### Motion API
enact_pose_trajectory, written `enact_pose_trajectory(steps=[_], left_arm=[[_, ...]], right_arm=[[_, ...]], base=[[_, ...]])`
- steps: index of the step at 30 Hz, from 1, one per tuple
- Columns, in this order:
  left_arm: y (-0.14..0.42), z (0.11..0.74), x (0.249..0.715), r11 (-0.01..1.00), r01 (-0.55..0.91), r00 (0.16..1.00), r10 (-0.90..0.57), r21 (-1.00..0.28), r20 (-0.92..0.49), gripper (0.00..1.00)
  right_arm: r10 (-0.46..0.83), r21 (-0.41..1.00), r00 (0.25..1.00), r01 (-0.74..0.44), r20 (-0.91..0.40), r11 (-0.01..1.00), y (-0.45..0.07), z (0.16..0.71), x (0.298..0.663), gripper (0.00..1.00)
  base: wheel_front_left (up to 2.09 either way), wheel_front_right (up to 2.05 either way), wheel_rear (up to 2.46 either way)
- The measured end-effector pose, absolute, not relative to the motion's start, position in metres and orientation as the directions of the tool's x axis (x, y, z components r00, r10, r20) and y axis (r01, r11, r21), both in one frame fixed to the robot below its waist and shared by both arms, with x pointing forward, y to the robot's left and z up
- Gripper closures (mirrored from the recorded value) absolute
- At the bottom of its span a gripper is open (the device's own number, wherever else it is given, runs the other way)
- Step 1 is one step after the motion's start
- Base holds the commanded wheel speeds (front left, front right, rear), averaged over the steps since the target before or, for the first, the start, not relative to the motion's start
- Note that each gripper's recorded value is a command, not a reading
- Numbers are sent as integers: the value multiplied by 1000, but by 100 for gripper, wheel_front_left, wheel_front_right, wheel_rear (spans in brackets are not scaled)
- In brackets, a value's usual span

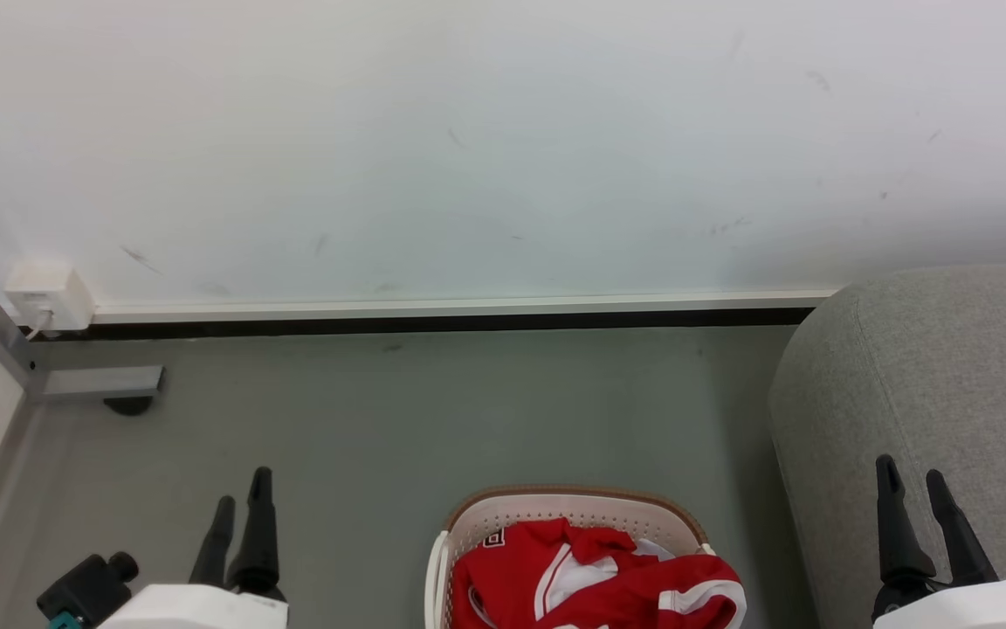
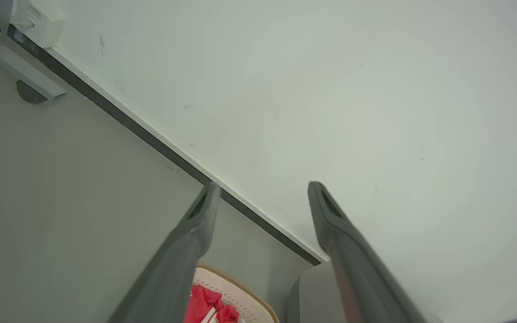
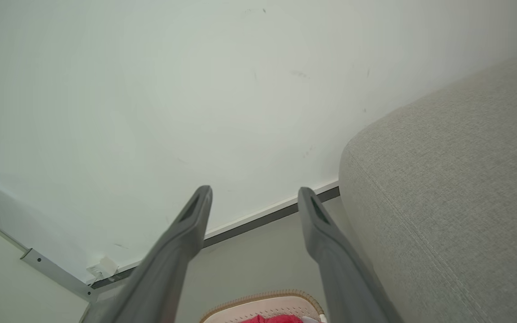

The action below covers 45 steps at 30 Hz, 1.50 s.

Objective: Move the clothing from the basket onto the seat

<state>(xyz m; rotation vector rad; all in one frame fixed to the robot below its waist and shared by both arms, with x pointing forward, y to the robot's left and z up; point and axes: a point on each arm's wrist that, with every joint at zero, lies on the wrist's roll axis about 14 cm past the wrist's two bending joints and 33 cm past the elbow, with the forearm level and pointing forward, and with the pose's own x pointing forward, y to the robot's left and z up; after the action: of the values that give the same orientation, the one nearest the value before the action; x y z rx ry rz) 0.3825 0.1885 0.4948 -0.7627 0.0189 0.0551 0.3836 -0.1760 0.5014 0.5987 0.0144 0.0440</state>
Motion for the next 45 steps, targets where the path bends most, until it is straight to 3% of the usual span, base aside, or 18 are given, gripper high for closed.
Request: enact_pose_trajectory(steps=[18,45], left_arm=[[187,503,383,858,-30,999,41,-513,9,0],[179,495,381,964,10,1000,-5,-266,16,0]], right_arm=[[75,387,997,-82,33,918,-169,506,384,0],[66,241,998,-69,22,968,-172,494,379,0]], base=[[0,0,0],[0,0,0]])
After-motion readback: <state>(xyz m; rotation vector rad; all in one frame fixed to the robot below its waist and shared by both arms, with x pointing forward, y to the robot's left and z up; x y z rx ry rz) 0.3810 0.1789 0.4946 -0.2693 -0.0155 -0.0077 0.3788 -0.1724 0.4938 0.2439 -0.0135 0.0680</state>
